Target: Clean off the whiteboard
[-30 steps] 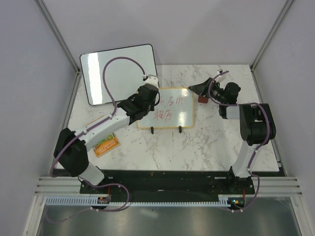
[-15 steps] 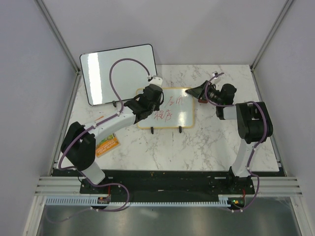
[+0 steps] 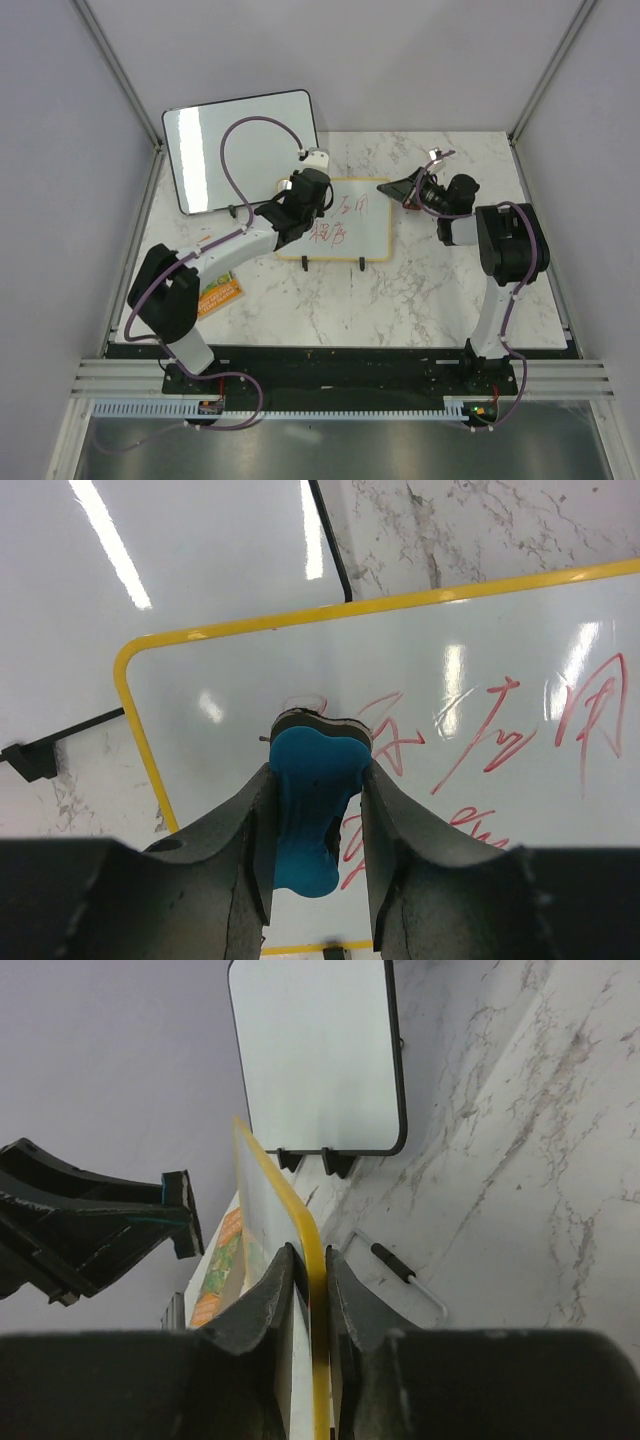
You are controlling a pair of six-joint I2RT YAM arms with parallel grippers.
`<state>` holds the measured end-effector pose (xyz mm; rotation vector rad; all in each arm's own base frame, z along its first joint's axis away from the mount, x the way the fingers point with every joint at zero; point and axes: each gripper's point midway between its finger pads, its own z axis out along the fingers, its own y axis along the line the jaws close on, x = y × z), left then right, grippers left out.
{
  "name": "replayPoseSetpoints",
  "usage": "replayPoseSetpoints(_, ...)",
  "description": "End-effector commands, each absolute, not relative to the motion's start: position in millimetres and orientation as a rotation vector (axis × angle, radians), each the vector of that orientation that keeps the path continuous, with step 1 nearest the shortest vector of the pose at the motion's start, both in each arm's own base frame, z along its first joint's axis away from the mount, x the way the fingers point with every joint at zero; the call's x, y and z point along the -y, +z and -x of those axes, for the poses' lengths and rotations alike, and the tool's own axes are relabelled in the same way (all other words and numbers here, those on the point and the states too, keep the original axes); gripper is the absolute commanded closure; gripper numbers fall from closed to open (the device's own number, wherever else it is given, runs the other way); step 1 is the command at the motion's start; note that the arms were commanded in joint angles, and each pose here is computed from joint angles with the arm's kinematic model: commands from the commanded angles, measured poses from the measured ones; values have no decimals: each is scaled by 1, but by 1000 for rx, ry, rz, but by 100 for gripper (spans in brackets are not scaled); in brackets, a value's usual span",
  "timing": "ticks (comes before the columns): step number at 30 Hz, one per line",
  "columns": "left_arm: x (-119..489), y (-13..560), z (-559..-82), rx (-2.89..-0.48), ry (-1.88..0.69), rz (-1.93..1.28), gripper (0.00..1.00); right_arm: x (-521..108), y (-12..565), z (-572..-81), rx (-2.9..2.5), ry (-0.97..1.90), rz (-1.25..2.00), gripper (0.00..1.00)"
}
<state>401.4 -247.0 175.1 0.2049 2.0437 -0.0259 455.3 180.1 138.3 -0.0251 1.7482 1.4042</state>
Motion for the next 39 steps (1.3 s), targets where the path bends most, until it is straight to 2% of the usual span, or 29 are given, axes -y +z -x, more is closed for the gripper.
replayPoseSetpoints(1,242,184,-417,-1976,22,-169,98,-185,155,-450,-1668,1439,112,83)
replayPoseSetpoints(5,237,182,-416,-1967,33,-140,98,-187,158,-446,-1651,1436,153,89)
replayPoseSetpoints(9,234,184,-419,-1950,43,-123,98,-187,154,-442,-1652,1437,174,100)
replayPoseSetpoints(20,223,171,-430,-1949,54,-82,98,-186,150,-431,-1605,1405,250,100)
replayPoseSetpoints(25,239,160,-432,-1926,-78,-109,98,-184,150,-430,-1604,1372,261,100)
replayPoseSetpoints(32,242,145,-436,-1905,-87,-125,98,-184,154,-429,-1599,1359,267,100)
replayPoseSetpoints(39,284,140,-433,-1901,-297,-251,98,-184,155,-427,-1602,1357,267,100)
